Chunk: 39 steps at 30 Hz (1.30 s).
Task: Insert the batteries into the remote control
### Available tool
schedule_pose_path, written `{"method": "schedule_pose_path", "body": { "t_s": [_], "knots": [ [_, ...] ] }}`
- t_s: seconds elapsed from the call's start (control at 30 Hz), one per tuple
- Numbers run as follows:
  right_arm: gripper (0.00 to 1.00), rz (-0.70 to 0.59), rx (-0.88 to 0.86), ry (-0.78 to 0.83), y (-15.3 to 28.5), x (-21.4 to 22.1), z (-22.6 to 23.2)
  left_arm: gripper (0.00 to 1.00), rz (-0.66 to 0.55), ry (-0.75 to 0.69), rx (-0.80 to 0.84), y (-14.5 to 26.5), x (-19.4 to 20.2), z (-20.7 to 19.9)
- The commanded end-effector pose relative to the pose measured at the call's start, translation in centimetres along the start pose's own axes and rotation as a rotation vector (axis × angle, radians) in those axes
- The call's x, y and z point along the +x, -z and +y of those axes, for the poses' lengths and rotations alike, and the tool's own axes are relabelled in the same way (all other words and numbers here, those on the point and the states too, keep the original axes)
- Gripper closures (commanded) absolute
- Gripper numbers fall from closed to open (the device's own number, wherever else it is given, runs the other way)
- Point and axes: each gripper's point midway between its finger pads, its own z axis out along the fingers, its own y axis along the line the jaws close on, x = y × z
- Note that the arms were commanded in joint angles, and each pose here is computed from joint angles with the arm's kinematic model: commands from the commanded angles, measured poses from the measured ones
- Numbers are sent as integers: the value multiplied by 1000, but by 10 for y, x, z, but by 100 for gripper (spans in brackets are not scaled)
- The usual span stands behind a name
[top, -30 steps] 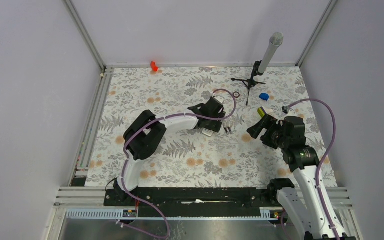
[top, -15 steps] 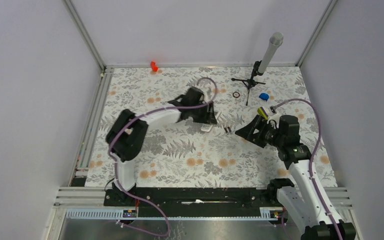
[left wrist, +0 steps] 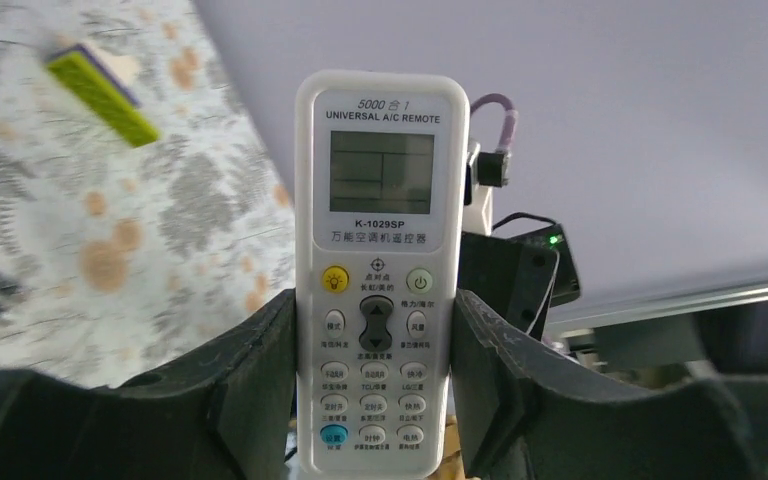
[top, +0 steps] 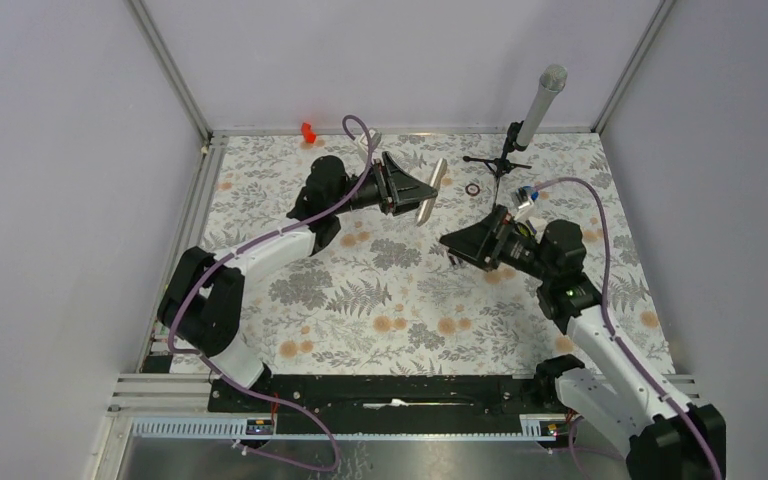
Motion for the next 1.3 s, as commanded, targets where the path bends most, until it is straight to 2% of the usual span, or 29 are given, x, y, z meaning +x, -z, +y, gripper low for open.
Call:
{"method": "schedule_pose_path", "body": {
  "t_s": [0.0,0.13,0.3,0.53,0.77,0.93,1.03,1.1,1.2,1.27],
  "knots": [
    [2,-40,-147,101,-21,-19,59,81,-55,67,269,14,-12,-76],
    [1,-60,-198,108,-29,-29,79,81,-77,92,277,11,-12,-83],
    [1,-52,-153,78,-42,-37,76,81,-103,91,257,9,-9,-87],
    [5,-85,-225,31,-45,-43,88,82,-115,77,215,1,-4,-87],
    [28,-51,-202,3,-48,-37,83,80,-160,86,192,2,-7,-84],
    [37,-26,-210,-18,-48,-30,83,79,-190,84,183,4,-9,-83],
    [50,-14,-214,-24,-49,-27,82,77,-192,83,184,5,-8,-84],
    [54,-15,-219,-18,-49,-27,83,75,-190,79,180,5,-7,-83],
    [57,-23,-223,3,-48,-27,84,69,-189,72,176,6,-5,-83],
    [59,-30,-226,34,-47,-28,85,58,-185,59,168,6,-4,-83]
  ]
}}
